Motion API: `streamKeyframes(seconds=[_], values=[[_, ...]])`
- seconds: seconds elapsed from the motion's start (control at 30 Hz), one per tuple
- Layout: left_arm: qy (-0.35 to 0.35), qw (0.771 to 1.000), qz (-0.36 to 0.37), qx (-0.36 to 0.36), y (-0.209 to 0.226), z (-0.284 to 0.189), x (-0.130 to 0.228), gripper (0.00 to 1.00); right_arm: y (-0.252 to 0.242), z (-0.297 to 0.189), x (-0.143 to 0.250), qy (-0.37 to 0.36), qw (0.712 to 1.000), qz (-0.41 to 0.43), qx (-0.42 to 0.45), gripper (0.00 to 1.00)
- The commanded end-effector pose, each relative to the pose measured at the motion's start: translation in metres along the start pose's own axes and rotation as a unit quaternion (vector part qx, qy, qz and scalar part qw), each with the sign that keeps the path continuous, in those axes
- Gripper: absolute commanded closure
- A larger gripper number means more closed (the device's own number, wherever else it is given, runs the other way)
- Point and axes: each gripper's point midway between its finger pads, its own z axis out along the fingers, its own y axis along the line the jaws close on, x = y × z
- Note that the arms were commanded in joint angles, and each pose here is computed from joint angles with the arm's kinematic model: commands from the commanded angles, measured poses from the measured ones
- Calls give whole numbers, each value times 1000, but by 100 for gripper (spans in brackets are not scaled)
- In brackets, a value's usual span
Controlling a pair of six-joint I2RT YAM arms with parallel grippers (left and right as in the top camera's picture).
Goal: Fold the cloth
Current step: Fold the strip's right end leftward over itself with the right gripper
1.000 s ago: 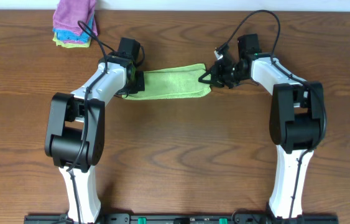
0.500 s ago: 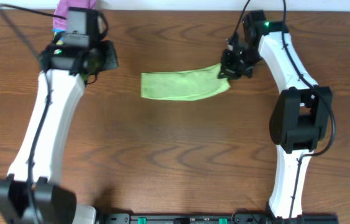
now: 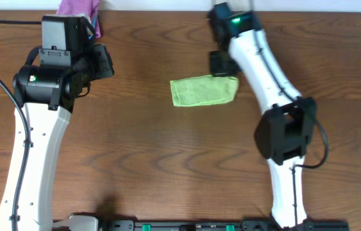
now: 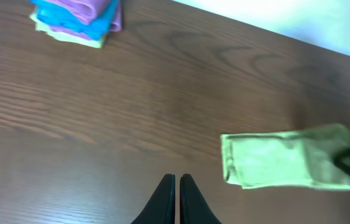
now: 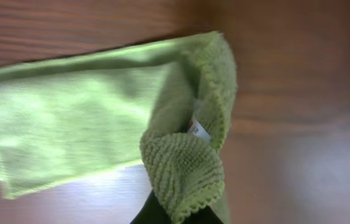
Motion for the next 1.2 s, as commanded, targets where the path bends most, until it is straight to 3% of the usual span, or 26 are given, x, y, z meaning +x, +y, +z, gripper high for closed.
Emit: streamKeyframes(seconds=[0.0,0.33,1.1,1.13,1.17], values=[[4,999,-6,34,-11,-6,1,94,23,1,1,-16,999,-27,16,99],[-41,998,6,57,-19,-44,-7,94,64,49,17,16,997,-77,23,99],[-63,996,12,62,-21,-63,-9,94,116,47,16,-12,994,-103,-45,99],[-63,996,12,62,-21,-63,-9,94,118,47,17,-10,993,-104,-49,98],[-63,996,12,62,-21,-63,-9,94,122,46,18,-7,993,-104,-59,91]])
